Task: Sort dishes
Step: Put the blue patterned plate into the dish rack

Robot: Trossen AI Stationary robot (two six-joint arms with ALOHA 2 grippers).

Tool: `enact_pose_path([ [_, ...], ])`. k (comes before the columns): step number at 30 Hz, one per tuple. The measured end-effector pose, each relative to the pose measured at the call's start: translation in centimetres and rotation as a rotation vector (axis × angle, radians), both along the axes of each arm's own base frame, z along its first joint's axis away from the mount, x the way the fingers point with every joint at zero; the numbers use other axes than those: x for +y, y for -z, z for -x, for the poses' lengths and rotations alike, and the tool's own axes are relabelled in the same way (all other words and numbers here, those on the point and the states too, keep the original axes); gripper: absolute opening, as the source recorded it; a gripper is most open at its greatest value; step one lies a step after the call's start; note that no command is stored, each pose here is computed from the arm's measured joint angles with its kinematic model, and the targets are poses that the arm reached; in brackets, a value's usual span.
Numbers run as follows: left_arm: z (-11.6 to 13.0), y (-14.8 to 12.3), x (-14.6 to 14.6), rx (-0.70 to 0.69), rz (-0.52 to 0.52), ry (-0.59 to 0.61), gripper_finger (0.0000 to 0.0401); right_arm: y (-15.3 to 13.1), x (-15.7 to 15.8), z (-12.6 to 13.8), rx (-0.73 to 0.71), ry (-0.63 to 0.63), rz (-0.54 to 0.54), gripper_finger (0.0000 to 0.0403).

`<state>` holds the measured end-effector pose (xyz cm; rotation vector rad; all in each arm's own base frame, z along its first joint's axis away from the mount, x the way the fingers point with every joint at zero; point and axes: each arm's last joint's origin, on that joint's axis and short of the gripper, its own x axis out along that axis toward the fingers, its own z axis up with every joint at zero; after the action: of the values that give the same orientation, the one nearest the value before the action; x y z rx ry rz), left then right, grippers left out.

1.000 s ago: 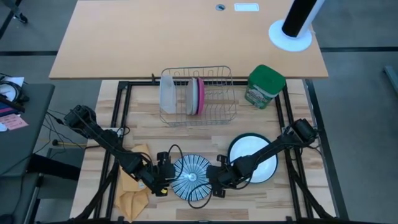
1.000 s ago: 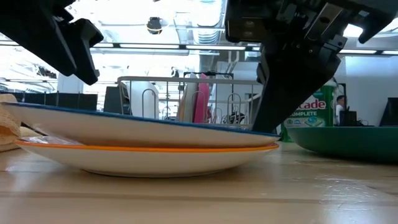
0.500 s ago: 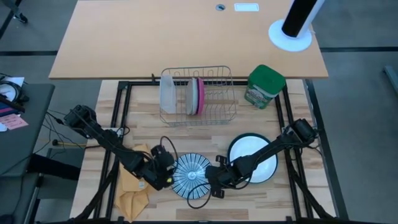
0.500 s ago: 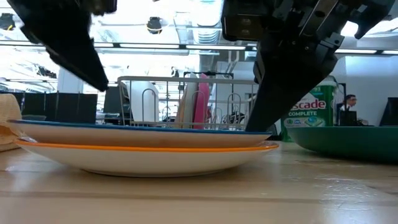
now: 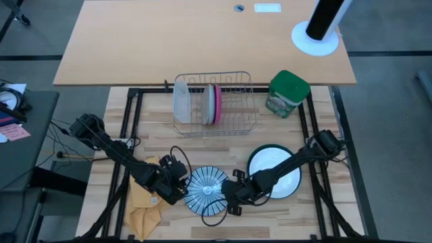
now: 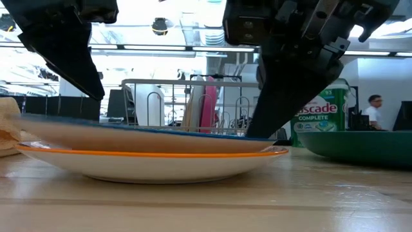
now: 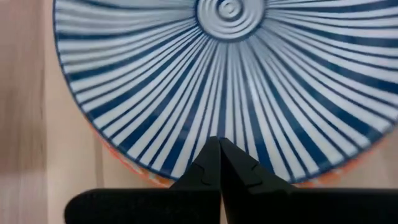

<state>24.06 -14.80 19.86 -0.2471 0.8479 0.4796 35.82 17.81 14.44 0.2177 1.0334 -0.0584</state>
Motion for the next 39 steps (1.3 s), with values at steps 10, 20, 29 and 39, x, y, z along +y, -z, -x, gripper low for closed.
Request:
enact_pose_path([
  [10, 0.0, 0.0, 0.0, -0.024, 0.031, -0.047, 0.018, 1.2, -0.2, -0.5, 0.035, -0.02, -0.053, 0.0001],
  [20, -0.2, 0.0, 0.2, -0.074, 0.128, -0.181, 0.018, 1.2, -0.5, -0.8, 0.022, -0.016, -0.071, 0.0001],
  [29, -1.3, 0.0, 1.0, -0.008, 0.294, -0.163, 0.018, 1.2, -0.5, -0.8, 0.024, -0.015, -0.066, 0.0],
  [39, -3.0, -0.7, 1.0, -0.099, 0.335, -0.015, 0.018, 1.3, -0.4, -0.7, 0.028, -0.031, -0.059, 0.0],
])
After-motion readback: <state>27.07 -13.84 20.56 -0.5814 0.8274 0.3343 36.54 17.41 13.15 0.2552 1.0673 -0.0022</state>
